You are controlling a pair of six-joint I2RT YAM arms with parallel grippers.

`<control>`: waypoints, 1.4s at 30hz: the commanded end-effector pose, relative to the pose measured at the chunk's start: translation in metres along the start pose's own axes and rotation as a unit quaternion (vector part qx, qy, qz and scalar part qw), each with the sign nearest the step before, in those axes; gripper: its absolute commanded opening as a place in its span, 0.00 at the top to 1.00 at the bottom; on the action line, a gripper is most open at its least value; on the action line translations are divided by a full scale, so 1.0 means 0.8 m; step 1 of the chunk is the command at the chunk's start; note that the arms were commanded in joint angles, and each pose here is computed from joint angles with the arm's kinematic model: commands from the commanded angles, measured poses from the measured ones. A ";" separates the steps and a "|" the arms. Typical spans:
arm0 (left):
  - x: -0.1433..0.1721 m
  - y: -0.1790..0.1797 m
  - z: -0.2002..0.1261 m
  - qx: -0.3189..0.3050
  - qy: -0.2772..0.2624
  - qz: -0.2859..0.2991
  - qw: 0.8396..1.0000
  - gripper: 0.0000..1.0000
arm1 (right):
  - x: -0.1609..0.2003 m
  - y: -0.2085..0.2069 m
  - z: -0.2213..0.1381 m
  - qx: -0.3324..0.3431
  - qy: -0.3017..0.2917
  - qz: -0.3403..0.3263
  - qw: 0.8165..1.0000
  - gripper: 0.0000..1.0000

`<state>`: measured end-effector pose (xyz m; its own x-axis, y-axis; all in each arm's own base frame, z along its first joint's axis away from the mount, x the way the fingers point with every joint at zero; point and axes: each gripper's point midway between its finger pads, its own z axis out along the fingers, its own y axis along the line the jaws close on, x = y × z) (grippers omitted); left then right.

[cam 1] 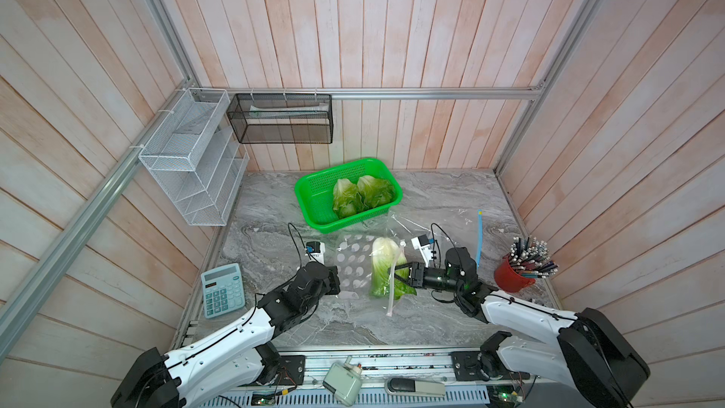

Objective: Open the zip-top bag and take out the chinese cabbages
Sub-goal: Pick up the Chinese cabbage from the zipper food storage bag.

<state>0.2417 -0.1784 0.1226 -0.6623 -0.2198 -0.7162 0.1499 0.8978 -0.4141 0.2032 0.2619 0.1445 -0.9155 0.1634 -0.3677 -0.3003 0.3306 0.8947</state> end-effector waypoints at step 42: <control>-0.040 0.072 0.002 -0.148 -0.002 0.008 0.989 1.00 | 0.055 0.085 -0.034 -0.078 0.108 -0.044 0.990 0.50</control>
<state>0.2698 -0.1213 0.1164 -0.6609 -0.2178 -0.7182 -0.0629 0.9697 -0.2362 0.1449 0.2644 0.1845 -0.9236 -0.0450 -0.3807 -0.3800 0.2381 0.8938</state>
